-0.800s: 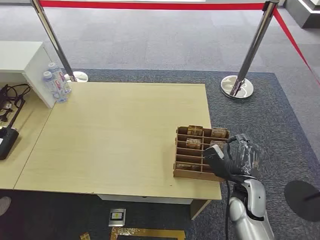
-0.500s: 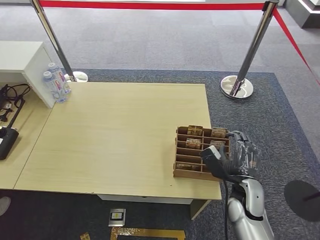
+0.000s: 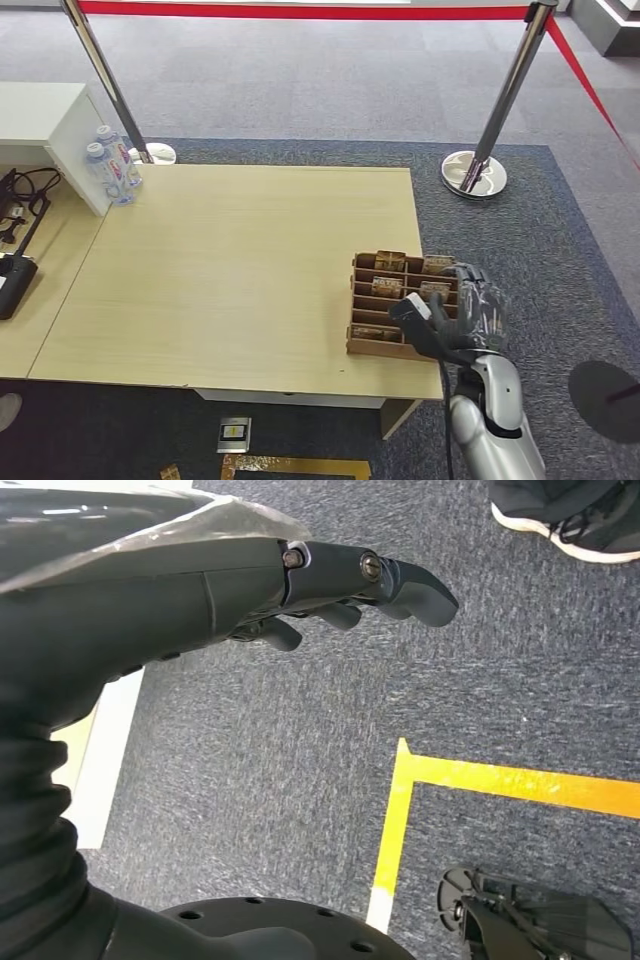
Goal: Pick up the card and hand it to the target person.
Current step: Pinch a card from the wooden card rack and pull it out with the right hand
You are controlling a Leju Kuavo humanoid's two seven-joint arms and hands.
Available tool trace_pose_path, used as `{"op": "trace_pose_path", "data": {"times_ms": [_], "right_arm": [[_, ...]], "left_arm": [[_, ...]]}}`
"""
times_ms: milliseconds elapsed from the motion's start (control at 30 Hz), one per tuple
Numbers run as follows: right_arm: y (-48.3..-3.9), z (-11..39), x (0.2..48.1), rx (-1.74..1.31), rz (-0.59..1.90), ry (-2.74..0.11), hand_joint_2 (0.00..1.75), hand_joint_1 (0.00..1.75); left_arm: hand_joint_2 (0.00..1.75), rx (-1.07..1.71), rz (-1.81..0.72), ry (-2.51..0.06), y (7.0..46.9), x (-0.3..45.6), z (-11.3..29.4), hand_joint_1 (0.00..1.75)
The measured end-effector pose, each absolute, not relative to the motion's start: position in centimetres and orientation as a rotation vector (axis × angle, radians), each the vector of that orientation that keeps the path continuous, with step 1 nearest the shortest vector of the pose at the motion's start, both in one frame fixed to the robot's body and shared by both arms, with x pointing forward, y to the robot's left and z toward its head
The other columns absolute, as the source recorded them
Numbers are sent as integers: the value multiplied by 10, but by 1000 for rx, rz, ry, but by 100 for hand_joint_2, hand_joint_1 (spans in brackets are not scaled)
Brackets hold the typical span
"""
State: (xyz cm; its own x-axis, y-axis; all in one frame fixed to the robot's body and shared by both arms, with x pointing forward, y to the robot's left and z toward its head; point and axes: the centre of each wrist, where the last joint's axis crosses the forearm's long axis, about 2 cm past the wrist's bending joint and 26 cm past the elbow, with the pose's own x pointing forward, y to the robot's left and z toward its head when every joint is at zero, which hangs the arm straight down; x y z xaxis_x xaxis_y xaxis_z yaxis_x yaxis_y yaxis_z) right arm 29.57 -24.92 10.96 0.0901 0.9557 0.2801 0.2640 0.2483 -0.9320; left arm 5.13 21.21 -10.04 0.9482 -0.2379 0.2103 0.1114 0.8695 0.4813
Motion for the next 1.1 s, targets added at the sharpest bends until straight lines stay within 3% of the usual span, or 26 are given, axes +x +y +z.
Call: {"op": "trace_pose_path", "data": {"times_ms": [1100], "right_arm": [[-249, 109, 297, -1233, 784, -1412, 175, 82]], "left_arm": [[175, 484, -184, -268, 212, 51, -100, 0]]}}
